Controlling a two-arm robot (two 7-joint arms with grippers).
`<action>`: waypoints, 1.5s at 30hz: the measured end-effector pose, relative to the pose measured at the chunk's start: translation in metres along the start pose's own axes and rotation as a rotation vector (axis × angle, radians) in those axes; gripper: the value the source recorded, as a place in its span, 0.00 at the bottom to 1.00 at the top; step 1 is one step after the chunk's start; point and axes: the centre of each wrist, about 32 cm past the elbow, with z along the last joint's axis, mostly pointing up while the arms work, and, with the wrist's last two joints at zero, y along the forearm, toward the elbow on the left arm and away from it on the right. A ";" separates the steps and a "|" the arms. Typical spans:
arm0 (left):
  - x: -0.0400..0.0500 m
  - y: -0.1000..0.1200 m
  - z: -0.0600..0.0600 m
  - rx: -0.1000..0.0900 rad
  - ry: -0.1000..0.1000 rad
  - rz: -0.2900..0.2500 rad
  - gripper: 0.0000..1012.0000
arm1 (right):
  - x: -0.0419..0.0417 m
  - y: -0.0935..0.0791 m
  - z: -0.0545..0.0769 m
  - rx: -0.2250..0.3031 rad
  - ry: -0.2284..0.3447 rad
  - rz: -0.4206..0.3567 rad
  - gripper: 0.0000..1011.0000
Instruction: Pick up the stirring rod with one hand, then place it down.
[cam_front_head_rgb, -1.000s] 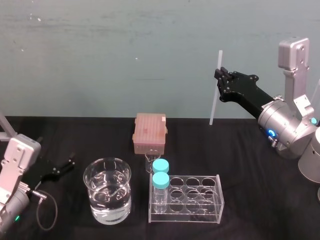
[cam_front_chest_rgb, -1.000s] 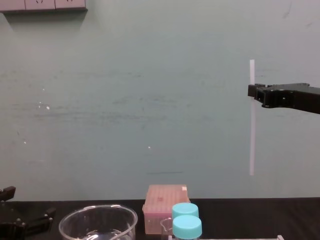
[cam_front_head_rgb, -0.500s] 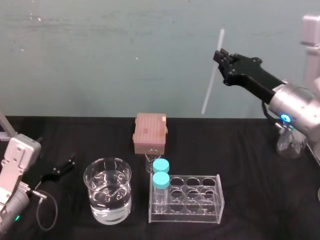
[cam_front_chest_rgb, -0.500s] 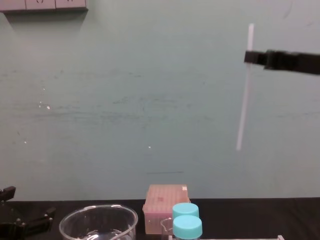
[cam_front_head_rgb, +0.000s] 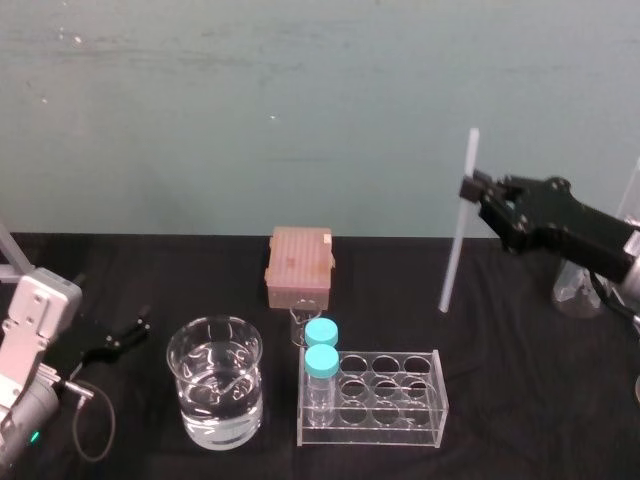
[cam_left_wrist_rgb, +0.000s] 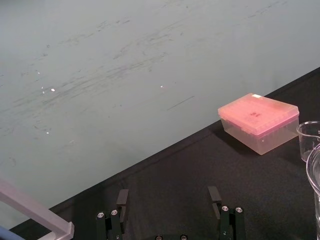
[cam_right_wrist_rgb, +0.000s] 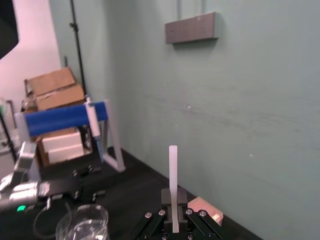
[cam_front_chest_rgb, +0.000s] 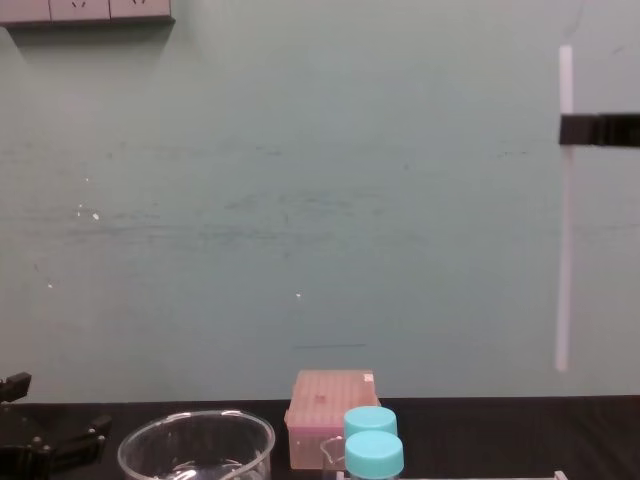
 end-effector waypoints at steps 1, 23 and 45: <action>0.0000 0.000 0.000 0.000 0.000 0.000 0.99 | 0.0006 -0.004 -0.002 -0.008 -0.010 0.015 0.06; 0.0000 0.000 0.000 0.000 0.000 0.000 0.99 | 0.0131 -0.002 -0.029 -0.060 0.071 0.285 0.06; 0.0000 0.000 0.000 0.000 0.000 0.000 0.99 | 0.0180 0.001 -0.052 -0.110 0.039 0.268 0.06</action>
